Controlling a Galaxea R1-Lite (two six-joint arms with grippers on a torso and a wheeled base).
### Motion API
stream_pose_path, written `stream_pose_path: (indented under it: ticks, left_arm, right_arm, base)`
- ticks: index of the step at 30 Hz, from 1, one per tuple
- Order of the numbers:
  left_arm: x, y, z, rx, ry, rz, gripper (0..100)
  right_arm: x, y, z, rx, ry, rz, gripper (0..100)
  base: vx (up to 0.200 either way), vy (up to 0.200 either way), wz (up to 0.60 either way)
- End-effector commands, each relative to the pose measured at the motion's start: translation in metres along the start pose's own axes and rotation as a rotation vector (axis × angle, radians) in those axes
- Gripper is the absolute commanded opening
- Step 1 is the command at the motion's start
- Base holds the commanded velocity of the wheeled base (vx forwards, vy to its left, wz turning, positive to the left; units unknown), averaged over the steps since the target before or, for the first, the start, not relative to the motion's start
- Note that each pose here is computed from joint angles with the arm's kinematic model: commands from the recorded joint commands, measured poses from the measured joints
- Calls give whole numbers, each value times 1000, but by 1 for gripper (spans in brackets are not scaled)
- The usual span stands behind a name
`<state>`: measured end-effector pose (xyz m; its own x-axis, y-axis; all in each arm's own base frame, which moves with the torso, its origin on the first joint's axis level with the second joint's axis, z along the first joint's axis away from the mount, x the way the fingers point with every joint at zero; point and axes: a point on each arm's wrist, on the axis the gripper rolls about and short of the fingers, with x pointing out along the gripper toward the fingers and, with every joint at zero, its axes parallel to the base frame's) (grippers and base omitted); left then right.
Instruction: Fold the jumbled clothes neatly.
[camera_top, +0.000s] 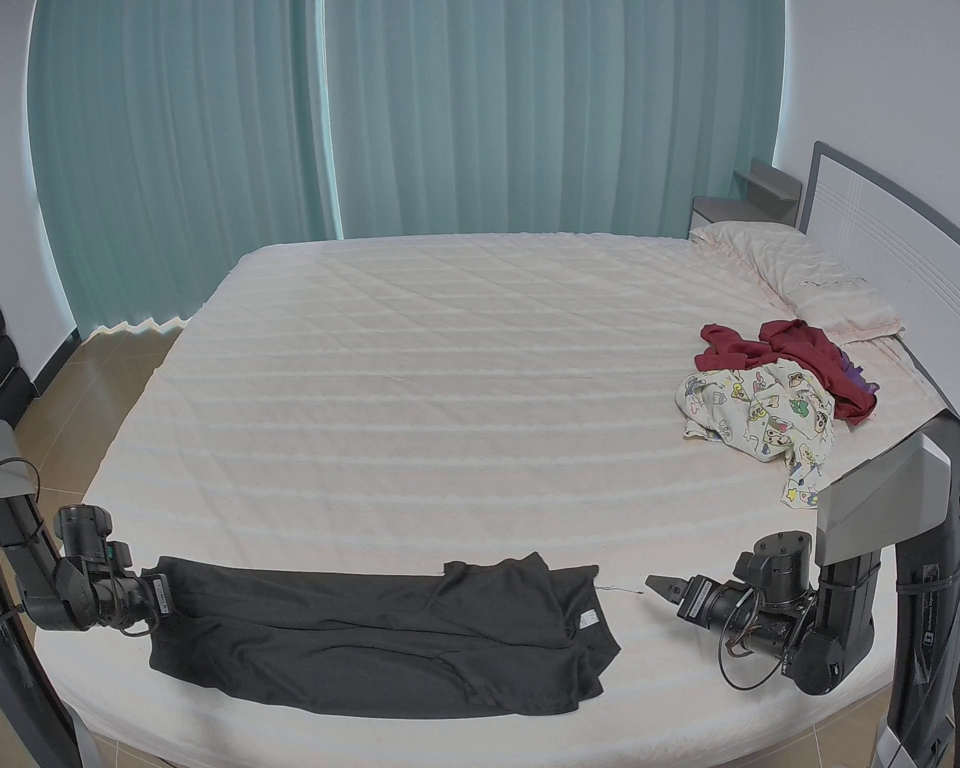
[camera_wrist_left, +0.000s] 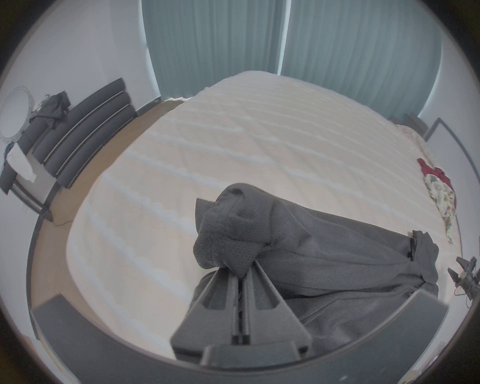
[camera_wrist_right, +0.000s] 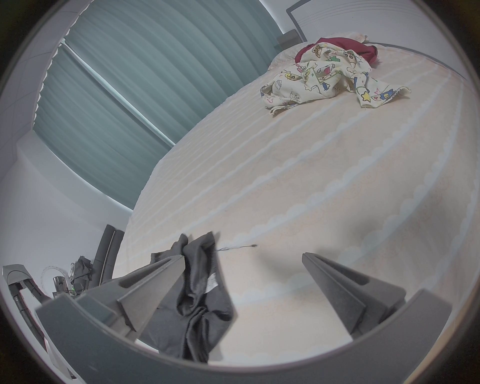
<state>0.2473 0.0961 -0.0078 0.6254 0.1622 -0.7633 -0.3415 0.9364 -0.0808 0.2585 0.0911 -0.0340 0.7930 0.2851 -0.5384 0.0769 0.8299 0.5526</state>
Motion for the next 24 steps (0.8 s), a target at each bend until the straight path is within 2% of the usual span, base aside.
stream_pose_path:
  ticks: [1,3,5,9,12,17,18,19,20,22,24]
  left_arm:
    - [-15,37,33,-58,-74,66,0]
    - [-27,59,54,-104,-87,84,0]
    - [-38,69,66,-135,-72,80,0]
    - [-56,66,68,-154,-12,53,0]
    - [-68,55,67,-144,1,34,0]
    - [-89,7,55,-98,16,-50,0]
    - [-89,7,55,-98,16,-50,0]
    - [-98,-18,49,-87,29,-92,0]
    - [-99,-20,49,-85,29,-95,0]
    - [-110,-56,40,-65,55,-122,0]
    - [-117,-80,33,-59,68,-137,0]
  right_arm:
    - [1,0,0,1,-6,6,100]
    - [0,1,1,1,-7,7,100]
    - [1,1,1,0,-8,8,100]
    - [1,1,1,0,-9,9,100]
    - [1,1,1,0,-8,8,100]
    - [1,1,1,0,-10,10,100]
    - [1,1,1,0,-10,10,100]
    - [1,2,2,0,-13,12,100]
    - [1,2,2,0,-13,12,100]
    - [1,2,1,-1,-11,12,100]
    - [1,2,2,0,-13,12,100]
  base:
    - [0,0,0]
    - [0,0,0]
    - [0,0,0]
    - [0,0,0]
    - [0,0,0]
    - [0,0,0]
    - [0,0,0]
    - [0,0,0]
    - [0,0,0]
    - [0,0,0]
    - [0,0,0]
